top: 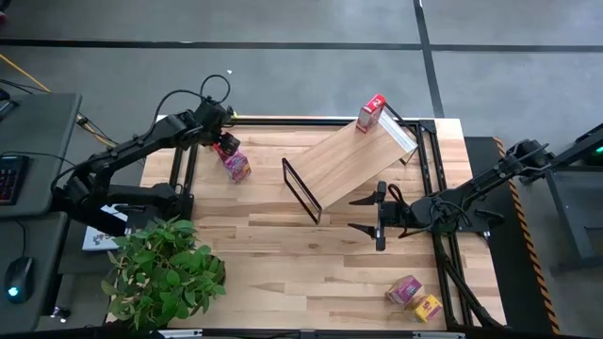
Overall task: Stack cereal on shelf
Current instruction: Put the red cereal box on the shelf aligned with the other red cereal box
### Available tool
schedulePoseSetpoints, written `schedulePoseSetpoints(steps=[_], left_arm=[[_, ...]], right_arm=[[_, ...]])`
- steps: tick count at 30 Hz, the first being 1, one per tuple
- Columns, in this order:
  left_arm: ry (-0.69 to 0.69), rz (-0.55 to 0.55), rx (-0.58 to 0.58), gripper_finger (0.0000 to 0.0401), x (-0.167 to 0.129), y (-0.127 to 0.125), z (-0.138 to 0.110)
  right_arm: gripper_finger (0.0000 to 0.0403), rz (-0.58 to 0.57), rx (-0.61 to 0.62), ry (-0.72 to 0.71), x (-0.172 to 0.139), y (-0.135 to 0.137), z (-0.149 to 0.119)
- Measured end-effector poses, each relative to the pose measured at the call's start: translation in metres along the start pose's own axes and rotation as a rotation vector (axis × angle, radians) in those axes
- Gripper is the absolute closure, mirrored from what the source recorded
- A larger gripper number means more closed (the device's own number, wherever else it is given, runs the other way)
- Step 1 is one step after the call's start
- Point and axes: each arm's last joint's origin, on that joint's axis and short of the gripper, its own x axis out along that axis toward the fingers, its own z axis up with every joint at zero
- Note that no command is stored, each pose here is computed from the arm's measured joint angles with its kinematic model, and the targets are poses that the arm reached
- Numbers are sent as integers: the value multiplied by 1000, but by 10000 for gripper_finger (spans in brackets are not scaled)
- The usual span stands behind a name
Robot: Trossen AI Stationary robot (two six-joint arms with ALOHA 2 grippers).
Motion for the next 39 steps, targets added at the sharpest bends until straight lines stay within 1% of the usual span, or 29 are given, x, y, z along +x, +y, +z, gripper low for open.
schedulePoseSetpoints(steps=[4, 9, 15, 18, 24, 29, 34, 39], left_arm=[[29, 4, 5, 168, 5, 0, -6], [69, -1, 61, 167, 15, -1, -17], [-10, -15, 60, 168, 22, -3, -15], [-14, -16, 78, 167, 23, -3, -14], [-11, -23, 72, 169, 22, -3, -14], [-48, -35, 65, 167, 14, -3, -4], [-64, -34, 120, 167, 11, -3, 0], [-97, 27, 95, 167, 11, -2, 3]], right_arm=[[135, 0, 8, 0, 0, 0, 0], [135, 0, 4, 6, 0, 0, -1], [135, 0, 4, 6, 0, 0, -1], [135, 0, 4, 6, 0, 0, -1], [135, 0, 4, 6, 0, 0, -1], [135, 0, 4, 6, 0, 0, -1], [135, 0, 4, 6, 0, 0, -1], [135, 0, 4, 6, 0, 0, -1]])
